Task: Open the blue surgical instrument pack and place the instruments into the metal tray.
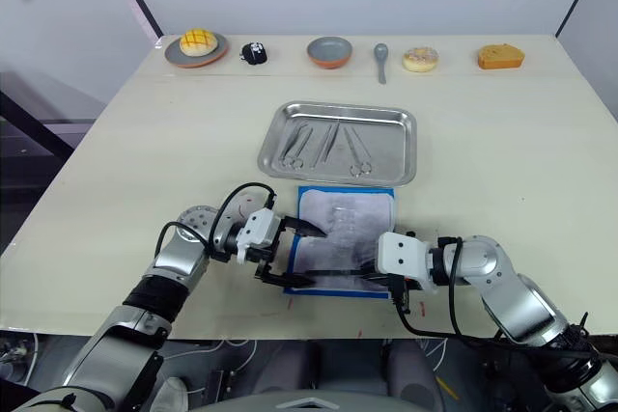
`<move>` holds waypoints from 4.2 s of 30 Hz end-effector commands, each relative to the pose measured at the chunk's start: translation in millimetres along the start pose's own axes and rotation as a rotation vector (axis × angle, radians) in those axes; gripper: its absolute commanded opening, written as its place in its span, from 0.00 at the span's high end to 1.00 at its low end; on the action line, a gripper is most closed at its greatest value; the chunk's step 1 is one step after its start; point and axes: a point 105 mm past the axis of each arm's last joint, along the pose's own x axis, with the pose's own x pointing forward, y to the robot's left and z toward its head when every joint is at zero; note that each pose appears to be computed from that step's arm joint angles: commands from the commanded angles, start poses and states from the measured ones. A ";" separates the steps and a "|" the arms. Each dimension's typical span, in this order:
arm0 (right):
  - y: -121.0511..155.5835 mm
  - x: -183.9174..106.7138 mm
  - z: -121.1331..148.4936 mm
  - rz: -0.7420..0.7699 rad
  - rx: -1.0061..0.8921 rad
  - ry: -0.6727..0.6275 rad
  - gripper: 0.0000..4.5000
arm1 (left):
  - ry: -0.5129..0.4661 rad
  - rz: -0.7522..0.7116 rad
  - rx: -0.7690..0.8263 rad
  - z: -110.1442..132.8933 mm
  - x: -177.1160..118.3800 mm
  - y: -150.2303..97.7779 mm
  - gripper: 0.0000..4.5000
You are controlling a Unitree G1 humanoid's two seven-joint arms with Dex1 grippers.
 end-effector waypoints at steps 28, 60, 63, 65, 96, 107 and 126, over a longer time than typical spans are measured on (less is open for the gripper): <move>-13.2 -40.4 13.8 -0.080 -0.087 0.048 1.00 | 0.071 -0.096 -0.137 -32.8 15.0 -25.5 0.00; -27.6 -145.0 9.3 -0.285 0.109 -0.059 1.00 | 0.055 -0.058 -0.145 -36.8 22.1 -19.5 0.00; -37.9 -140.6 14.8 -0.357 0.143 -0.118 1.00 | 0.053 -0.055 -0.146 -36.9 22.2 -19.8 0.00; -49.2 -133.9 19.1 -0.424 0.177 -0.160 1.00 | 0.052 -0.054 -0.146 -37.1 22.5 -20.4 0.00; -193.9 -16.9 10.5 -0.932 0.699 0.025 1.00 | 0.045 -0.010 -0.156 -39.3 23.3 -26.8 0.00; -196.8 -8.7 8.5 -0.920 0.693 0.025 0.70 | 0.047 -0.006 -0.157 -39.1 21.9 -25.3 0.00; -152.4 -63.4 58.4 -0.745 0.319 -0.468 0.02 | -0.186 0.101 -0.093 20.7 3.8 -10.2 0.00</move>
